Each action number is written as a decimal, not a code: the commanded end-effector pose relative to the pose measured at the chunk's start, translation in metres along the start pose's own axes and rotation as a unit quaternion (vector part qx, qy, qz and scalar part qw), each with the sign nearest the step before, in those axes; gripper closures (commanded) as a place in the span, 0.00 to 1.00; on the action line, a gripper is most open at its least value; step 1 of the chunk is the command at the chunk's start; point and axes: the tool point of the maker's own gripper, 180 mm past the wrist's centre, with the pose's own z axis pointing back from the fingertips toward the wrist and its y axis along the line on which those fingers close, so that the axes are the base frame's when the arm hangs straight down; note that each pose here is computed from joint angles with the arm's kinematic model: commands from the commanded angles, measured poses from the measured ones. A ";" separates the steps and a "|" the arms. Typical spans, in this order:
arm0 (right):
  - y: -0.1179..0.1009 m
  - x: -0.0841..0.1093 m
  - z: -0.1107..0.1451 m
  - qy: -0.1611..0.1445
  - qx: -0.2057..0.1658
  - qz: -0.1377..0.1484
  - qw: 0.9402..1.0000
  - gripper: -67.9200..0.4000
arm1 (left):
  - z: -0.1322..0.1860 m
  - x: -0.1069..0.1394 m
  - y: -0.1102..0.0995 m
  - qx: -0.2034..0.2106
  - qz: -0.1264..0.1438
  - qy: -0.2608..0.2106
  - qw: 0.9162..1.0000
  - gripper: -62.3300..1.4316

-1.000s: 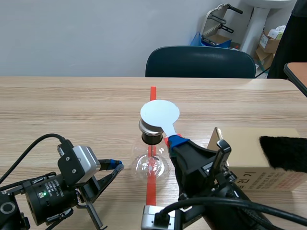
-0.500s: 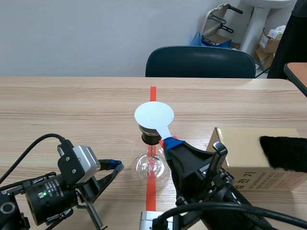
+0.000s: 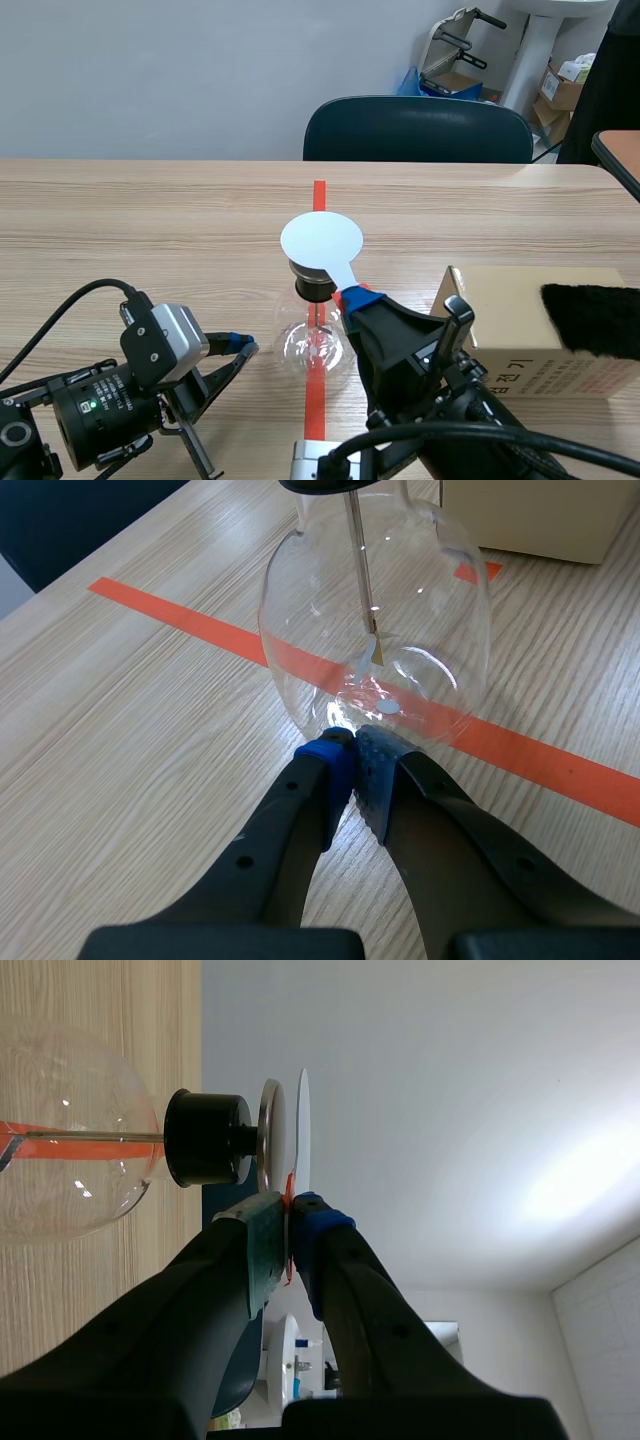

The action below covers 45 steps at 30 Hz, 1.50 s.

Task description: Do the electroscope experiment

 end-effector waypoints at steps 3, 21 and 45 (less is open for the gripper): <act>-0.007 -0.015 -0.002 0.031 -0.015 0.006 0.999 0.97 | -0.004 0.011 0.005 0.007 0.000 -0.020 1.000 0.94; -0.008 -0.085 0.017 0.233 -0.016 0.003 0.972 0.97 | -0.004 0.011 0.005 0.007 0.000 -0.019 1.000 0.94; -0.008 -0.096 0.023 0.266 -0.016 0.002 0.964 0.97 | -0.003 0.011 0.005 0.007 0.000 -0.019 1.000 0.94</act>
